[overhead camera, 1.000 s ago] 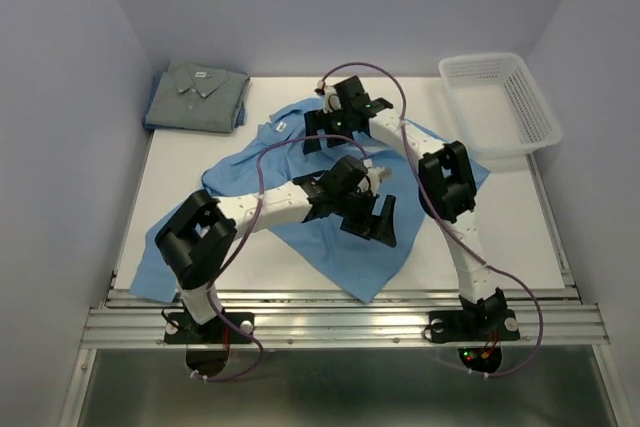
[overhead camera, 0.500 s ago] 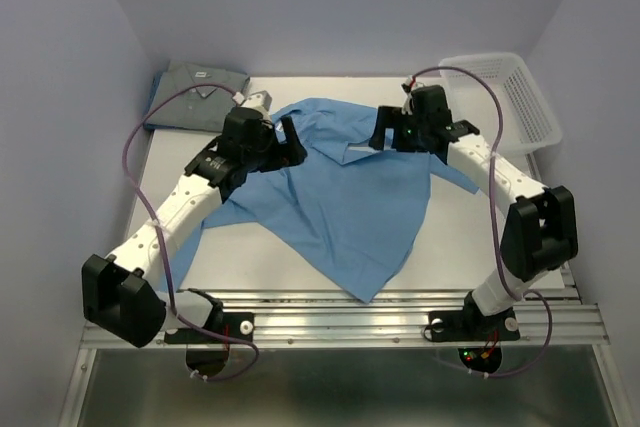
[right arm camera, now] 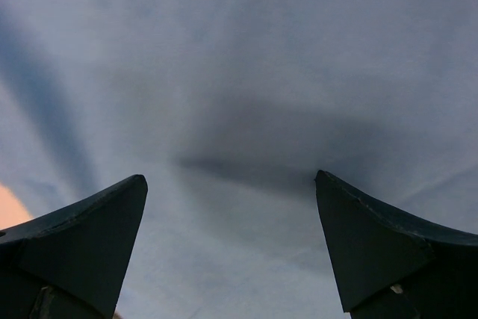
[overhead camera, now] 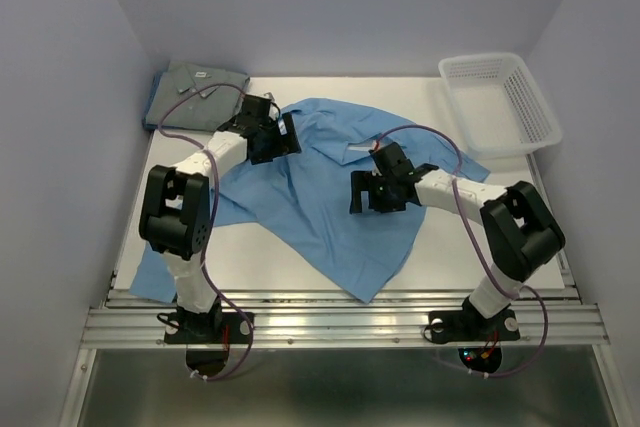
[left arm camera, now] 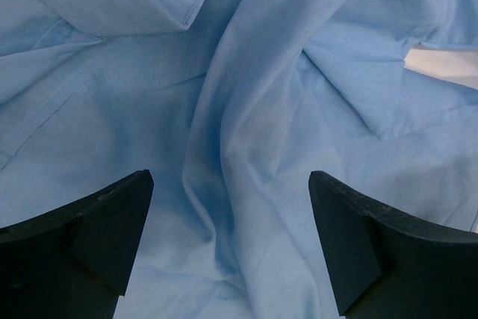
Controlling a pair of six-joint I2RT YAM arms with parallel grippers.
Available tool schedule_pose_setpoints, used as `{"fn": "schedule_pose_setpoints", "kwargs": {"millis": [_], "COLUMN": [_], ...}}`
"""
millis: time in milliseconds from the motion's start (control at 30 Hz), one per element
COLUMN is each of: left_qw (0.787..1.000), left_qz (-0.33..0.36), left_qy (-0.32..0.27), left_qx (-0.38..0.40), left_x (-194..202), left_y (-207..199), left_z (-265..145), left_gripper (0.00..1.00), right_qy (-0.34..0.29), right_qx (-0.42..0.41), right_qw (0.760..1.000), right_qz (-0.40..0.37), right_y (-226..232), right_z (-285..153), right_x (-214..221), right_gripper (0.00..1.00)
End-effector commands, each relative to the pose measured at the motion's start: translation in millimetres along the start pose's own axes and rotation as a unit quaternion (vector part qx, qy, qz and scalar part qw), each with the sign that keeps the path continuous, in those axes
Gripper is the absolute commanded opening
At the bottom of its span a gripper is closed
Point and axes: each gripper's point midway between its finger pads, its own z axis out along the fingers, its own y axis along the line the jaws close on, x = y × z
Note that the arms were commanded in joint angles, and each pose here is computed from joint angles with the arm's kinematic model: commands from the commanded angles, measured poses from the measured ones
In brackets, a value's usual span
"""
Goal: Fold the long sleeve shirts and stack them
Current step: Fold the shirt
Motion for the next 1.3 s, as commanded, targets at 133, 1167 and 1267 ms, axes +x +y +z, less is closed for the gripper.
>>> {"fn": "schedule_pose_setpoints", "kwargs": {"millis": [133,1167,1267], "left_qw": [0.998,0.902,0.896], "left_qz": [0.019,0.421,0.432], "left_qy": [-0.016,0.005,0.023], "left_qx": [0.049,-0.098,-0.099], "left_x": [-24.2,-32.9,-25.4], "left_y": [-26.7,-34.7,-28.0], "left_z": [12.6,48.6,51.9], "left_gripper": [0.99,0.99,0.99], "right_qy": [0.052,0.003,0.003], "right_qx": [0.090,0.141,0.144], "right_qw": [0.986,0.952,0.951], "right_qz": [0.134,0.273,0.272], "right_y": [-94.2,-181.7,-183.0], "right_z": [-1.0,-58.1,-57.7], "right_x": [58.3,56.8,56.0], "right_gripper": [1.00,1.00,1.00]}}
